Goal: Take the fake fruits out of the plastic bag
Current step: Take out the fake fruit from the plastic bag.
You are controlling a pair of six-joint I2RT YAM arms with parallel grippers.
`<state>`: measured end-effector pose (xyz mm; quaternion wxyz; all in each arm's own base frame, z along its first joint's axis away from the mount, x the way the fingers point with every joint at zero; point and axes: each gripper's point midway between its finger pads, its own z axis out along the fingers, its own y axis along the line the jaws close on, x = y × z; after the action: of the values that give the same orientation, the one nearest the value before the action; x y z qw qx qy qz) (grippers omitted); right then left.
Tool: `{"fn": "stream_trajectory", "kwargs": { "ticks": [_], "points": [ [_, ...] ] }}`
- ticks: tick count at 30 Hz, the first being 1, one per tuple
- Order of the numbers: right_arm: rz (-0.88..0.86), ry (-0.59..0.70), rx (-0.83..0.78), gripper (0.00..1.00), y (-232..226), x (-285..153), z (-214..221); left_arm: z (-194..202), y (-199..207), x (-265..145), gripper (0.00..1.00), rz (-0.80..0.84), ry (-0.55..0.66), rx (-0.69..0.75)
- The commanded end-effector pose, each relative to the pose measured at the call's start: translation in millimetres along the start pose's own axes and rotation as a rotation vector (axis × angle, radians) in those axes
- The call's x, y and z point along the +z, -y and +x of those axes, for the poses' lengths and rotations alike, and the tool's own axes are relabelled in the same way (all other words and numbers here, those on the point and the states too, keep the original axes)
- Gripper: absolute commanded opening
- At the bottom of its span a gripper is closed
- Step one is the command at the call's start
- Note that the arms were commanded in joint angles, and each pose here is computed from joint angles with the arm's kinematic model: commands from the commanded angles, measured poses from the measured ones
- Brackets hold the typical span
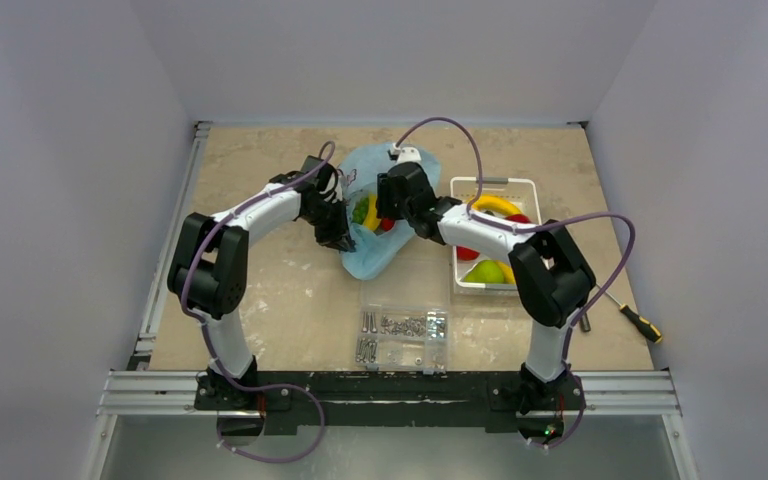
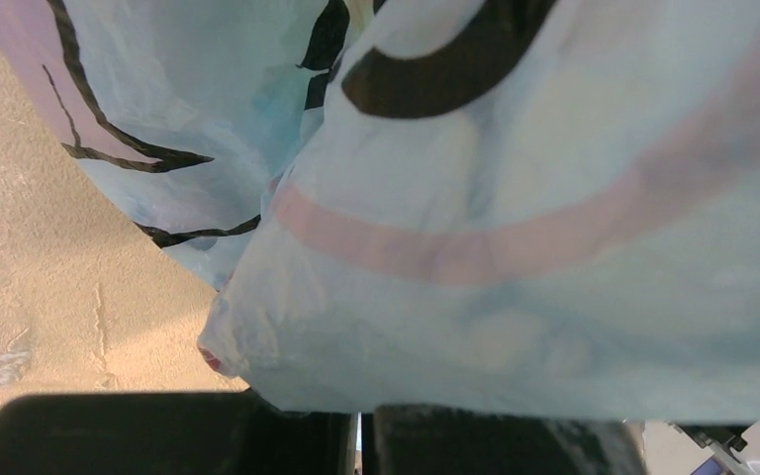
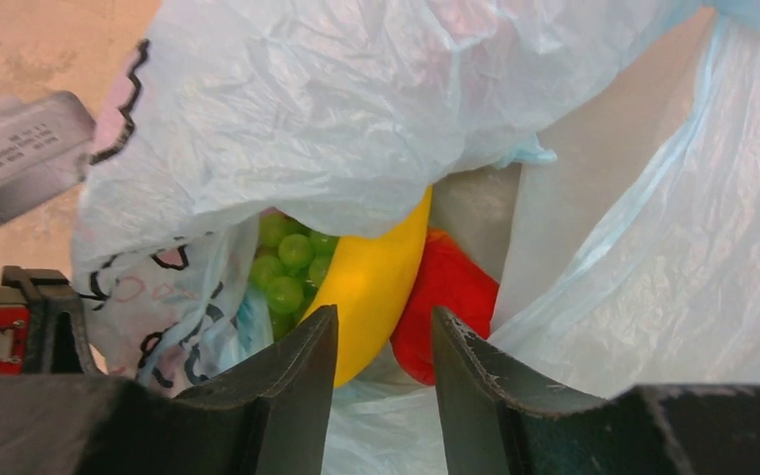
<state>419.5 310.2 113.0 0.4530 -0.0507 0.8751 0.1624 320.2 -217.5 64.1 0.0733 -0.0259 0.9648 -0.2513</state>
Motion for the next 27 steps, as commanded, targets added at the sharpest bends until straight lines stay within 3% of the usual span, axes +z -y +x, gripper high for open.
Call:
{"fn": "stream_trajectory", "kwargs": {
  "ticks": [1,10,18,23,27],
  "points": [
    [-0.037,0.077,0.035,0.39,-4.7,-0.3,-44.0,-8.2,18.5,-6.0,0.00,0.051,0.020,0.010],
    [-0.020,-0.026,0.041,0.40,30.1,35.0,2.3,-8.4,18.2,-7.9,0.00,0.047,0.024,0.018],
    [-0.047,-0.090,-0.004,0.53,36.6,35.5,33.8,-9.0,20.1,-7.5,0.00,0.056,0.023,0.016],
    [-0.044,-0.097,-0.020,0.62,36.3,34.6,31.6,-8.5,18.7,-7.3,0.00,0.051,0.021,0.017],
    [-0.008,-0.051,-0.047,0.63,32.7,15.2,3.0,-8.4,19.4,-7.5,0.00,0.052,0.023,0.020]
  ]
}}
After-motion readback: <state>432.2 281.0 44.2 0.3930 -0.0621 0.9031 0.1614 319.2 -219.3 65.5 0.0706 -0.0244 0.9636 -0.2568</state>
